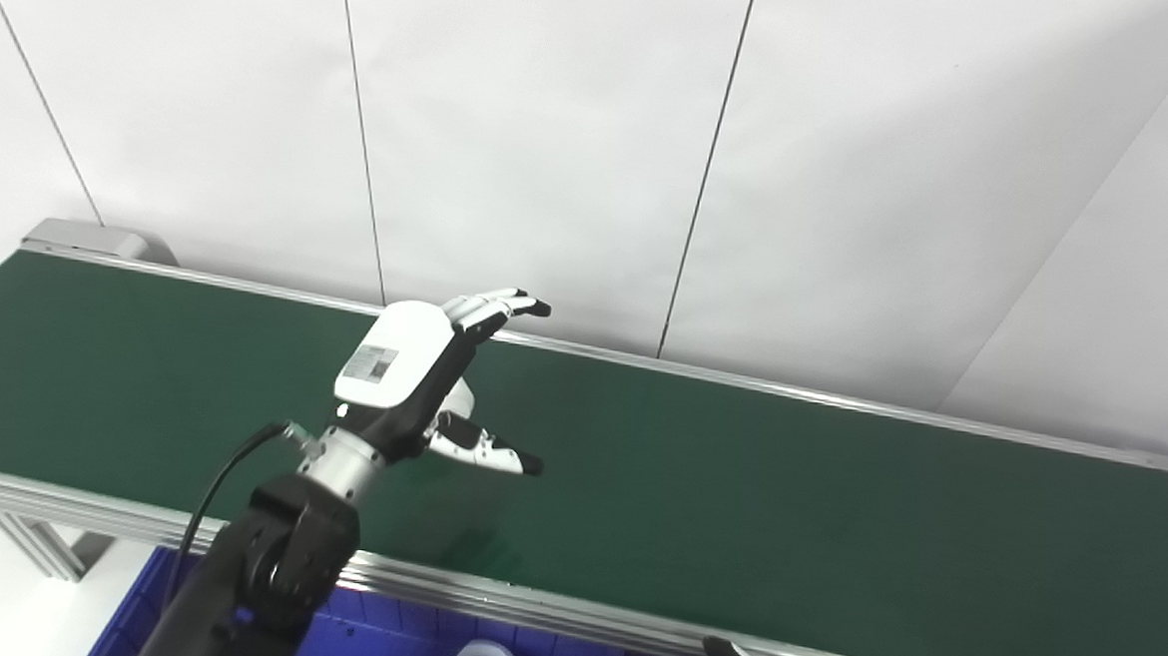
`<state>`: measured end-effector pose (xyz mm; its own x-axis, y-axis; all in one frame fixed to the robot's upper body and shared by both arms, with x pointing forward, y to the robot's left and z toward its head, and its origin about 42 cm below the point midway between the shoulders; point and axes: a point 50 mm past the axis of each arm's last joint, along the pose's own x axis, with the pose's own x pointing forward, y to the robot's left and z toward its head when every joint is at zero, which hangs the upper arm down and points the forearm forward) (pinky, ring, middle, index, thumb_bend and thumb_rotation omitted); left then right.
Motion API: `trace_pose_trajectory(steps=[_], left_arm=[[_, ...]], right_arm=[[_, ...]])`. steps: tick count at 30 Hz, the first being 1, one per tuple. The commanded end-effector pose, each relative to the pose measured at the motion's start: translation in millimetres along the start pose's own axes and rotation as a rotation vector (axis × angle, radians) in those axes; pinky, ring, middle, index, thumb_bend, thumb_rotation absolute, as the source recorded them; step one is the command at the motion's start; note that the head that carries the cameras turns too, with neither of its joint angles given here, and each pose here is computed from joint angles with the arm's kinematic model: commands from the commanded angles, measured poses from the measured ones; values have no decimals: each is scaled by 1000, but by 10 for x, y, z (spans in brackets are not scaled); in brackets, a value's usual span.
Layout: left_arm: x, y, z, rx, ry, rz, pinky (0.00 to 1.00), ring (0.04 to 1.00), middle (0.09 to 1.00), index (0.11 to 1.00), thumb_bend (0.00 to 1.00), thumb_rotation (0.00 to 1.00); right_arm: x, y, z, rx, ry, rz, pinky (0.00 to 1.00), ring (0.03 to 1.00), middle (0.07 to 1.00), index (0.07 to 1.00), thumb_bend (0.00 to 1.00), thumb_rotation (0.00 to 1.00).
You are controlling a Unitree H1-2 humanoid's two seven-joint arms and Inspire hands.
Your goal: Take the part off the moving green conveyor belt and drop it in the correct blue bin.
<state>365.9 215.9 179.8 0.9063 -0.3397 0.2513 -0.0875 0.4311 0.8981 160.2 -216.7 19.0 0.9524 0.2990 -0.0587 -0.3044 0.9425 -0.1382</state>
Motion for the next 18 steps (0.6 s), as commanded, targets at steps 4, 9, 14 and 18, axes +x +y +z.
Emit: trace_pose_trajectory(steps=[4, 9, 14, 18], left_arm=[[326, 144, -184, 79, 49, 34, 659, 825, 861, 803, 947, 237], [470, 55, -344, 108, 103, -8, 673, 835, 867, 815, 950, 211], [623, -70, -418, 177, 122, -69, 685, 841, 869, 819, 950, 220], [724, -185, -464, 238, 128, -139, 695, 852, 874, 829, 943, 264]], right_arm=[[16, -12, 90, -2, -80, -7, 623, 760, 897, 852, 712, 941], [3, -10, 93, 0, -77, -2, 628, 761, 899, 854, 716, 943], [0, -5, 96, 1, -79, -3, 628, 763, 901, 857, 711, 939], [-9, 3, 105, -2, -81, -4, 624, 761, 896, 853, 700, 939]])
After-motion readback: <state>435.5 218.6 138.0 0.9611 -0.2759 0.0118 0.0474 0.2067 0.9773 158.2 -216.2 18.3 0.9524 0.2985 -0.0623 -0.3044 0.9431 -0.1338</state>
